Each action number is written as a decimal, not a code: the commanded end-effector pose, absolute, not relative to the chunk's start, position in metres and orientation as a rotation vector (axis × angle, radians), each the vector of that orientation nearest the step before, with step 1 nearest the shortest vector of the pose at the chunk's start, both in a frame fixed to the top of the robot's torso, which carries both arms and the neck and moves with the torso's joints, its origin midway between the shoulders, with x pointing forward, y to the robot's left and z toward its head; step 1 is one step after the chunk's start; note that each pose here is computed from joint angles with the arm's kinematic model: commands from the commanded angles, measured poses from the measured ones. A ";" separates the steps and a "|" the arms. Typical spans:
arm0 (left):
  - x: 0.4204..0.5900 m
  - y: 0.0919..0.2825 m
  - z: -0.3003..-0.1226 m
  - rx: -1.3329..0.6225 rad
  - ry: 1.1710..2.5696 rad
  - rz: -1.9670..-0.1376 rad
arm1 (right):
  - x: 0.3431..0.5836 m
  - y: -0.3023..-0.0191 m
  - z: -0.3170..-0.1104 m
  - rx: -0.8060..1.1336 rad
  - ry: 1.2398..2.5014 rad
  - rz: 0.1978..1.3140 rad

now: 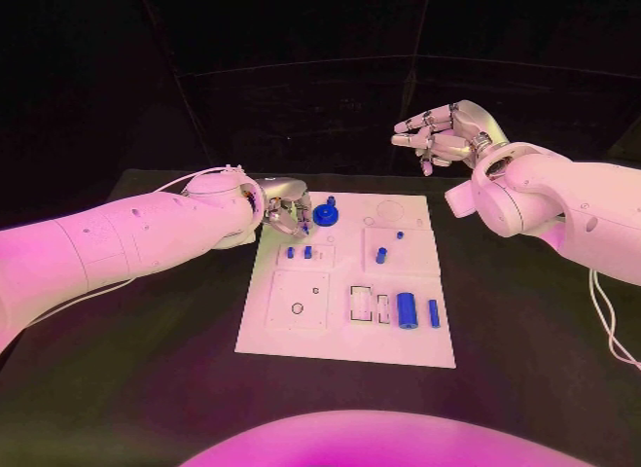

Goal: Assemble the parts on the task board

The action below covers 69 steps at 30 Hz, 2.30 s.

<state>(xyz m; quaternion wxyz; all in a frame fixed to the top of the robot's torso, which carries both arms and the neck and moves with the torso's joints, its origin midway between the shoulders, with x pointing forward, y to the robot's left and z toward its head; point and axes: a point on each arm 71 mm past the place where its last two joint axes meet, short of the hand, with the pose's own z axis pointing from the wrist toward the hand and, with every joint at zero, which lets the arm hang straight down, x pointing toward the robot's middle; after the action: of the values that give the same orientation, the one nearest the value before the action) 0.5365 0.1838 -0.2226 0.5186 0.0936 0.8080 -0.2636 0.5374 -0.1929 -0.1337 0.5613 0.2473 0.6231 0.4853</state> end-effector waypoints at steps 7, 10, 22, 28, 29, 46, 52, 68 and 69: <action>0.537 0.184 -0.226 0.220 1.972 -0.620 | 0.537 -0.192 -0.132 0.572 1.468 1.151; 0.538 0.185 -0.226 0.216 1.971 -0.615 | 0.537 -0.192 -0.132 0.572 1.467 1.151; 0.539 0.182 -0.227 0.215 1.972 -0.613 | 0.537 -0.191 -0.132 0.571 1.468 1.153; 0.539 0.180 -0.227 0.219 1.971 -0.618 | 0.537 -0.191 -0.132 0.571 1.469 1.154; 0.539 0.179 -0.227 0.220 1.971 -0.620 | 0.537 -0.191 -0.132 0.571 1.469 1.154; 0.539 0.180 -0.230 0.221 1.996 -0.608 | 0.537 -0.192 -0.132 0.572 1.470 1.152; 0.539 0.180 -0.229 0.220 1.995 -0.607 | 0.537 -0.192 -0.132 0.572 1.470 1.152; 0.540 0.182 -0.228 0.210 1.973 -0.606 | 0.539 -0.193 -0.134 0.570 1.485 1.138; 0.540 0.183 -0.228 0.209 1.972 -0.605 | 0.539 -0.194 -0.134 0.568 1.490 1.134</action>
<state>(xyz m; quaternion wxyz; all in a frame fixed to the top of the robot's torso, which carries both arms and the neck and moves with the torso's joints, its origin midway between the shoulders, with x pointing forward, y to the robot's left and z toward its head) 0.5393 0.1820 -0.2295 0.5044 0.0901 0.8213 -0.2508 0.5385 -0.1941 -0.1346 0.5608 0.2471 0.6258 0.4825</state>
